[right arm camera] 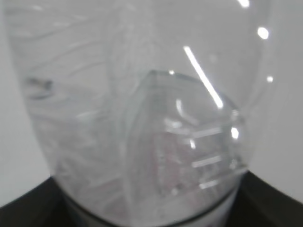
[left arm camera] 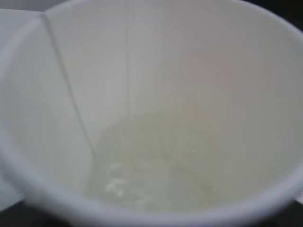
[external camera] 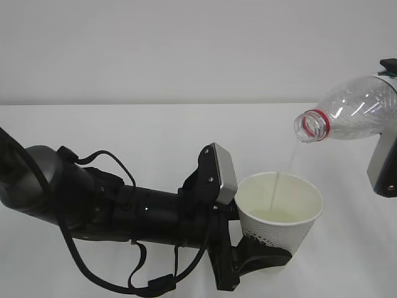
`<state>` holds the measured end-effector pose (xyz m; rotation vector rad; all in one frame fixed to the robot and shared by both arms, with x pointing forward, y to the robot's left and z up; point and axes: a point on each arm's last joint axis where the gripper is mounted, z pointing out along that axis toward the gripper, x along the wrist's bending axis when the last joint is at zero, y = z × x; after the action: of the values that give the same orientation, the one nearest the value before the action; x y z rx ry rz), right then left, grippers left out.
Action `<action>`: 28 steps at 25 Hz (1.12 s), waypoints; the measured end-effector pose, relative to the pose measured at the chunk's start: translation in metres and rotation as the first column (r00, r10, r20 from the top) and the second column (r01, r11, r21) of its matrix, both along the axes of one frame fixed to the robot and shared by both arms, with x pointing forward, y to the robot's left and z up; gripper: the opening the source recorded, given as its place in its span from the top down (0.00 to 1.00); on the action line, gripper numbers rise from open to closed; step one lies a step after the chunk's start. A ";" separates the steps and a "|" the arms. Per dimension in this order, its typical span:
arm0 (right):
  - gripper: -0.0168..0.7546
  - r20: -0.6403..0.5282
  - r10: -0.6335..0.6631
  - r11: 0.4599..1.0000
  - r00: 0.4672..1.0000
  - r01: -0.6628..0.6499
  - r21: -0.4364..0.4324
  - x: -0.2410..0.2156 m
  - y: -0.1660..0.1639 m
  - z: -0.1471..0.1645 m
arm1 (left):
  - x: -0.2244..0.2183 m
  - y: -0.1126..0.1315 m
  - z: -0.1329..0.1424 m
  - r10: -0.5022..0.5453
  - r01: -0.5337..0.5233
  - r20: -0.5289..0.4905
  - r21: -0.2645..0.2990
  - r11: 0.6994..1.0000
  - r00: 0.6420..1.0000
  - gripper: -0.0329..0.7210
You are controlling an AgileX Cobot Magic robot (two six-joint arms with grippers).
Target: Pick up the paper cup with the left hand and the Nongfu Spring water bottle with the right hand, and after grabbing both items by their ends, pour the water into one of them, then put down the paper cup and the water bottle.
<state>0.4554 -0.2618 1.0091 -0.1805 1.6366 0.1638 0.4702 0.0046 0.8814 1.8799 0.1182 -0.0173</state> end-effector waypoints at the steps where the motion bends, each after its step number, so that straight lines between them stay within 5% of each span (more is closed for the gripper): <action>1: 0.31 0.000 0.000 1.000 1.000 0.000 0.000 0.000 0.000 0.000 | 0.000 0.000 0.000 0.000 0.000 0.000 0.000 1.000 1.000 0.27; 28: 0.31 0.000 0.000 1.000 1.000 0.000 0.000 0.000 0.000 0.000 | 0.000 0.000 0.000 0.000 0.000 0.000 0.000 1.000 1.000 0.27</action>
<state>0.4554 -0.2618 1.0091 -0.1805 1.6366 0.1638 0.4702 0.0046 0.8814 1.8799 0.1182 -0.0173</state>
